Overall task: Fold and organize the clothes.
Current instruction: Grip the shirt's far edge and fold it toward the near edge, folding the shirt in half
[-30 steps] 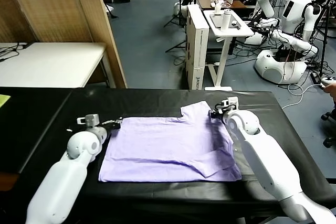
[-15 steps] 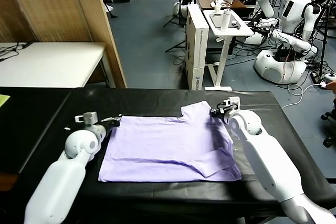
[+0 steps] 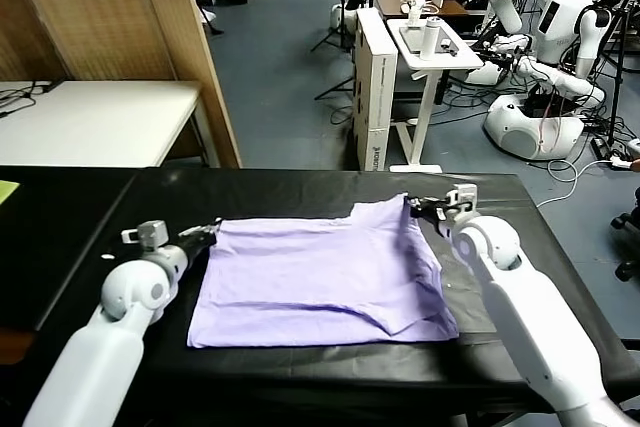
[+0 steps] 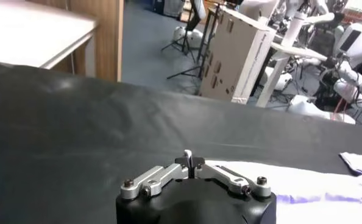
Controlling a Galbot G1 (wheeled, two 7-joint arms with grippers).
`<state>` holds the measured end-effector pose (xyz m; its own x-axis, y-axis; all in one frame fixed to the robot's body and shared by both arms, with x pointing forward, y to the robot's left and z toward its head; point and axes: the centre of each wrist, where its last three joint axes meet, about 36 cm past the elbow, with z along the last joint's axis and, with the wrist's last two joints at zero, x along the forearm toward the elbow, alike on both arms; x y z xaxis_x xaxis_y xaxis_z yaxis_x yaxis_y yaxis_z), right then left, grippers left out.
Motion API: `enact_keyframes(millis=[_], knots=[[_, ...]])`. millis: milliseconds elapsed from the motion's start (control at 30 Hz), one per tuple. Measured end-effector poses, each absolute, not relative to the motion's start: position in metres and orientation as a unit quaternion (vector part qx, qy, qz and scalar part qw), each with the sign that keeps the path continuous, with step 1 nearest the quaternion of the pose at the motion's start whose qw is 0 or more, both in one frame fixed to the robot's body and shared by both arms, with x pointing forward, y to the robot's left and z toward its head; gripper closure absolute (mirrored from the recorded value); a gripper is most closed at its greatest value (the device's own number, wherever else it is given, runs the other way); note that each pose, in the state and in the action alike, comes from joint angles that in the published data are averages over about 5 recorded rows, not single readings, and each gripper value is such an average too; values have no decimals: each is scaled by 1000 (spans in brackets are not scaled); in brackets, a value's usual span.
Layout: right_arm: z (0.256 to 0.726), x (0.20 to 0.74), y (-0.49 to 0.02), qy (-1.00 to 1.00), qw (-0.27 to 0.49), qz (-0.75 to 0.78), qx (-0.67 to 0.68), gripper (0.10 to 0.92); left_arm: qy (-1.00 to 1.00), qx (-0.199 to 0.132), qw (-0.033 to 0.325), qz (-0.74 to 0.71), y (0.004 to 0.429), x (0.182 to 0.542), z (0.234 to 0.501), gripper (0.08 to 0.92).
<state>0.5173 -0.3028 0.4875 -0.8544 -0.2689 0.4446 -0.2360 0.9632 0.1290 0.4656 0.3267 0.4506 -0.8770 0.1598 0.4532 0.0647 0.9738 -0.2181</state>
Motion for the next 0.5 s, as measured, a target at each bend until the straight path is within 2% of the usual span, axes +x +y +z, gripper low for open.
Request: enact_keyframes(millis=[500], knots=[[504, 434, -305, -958, 253, 4, 136, 884, -968, -69, 218, 109, 316, 397, 466, 837]])
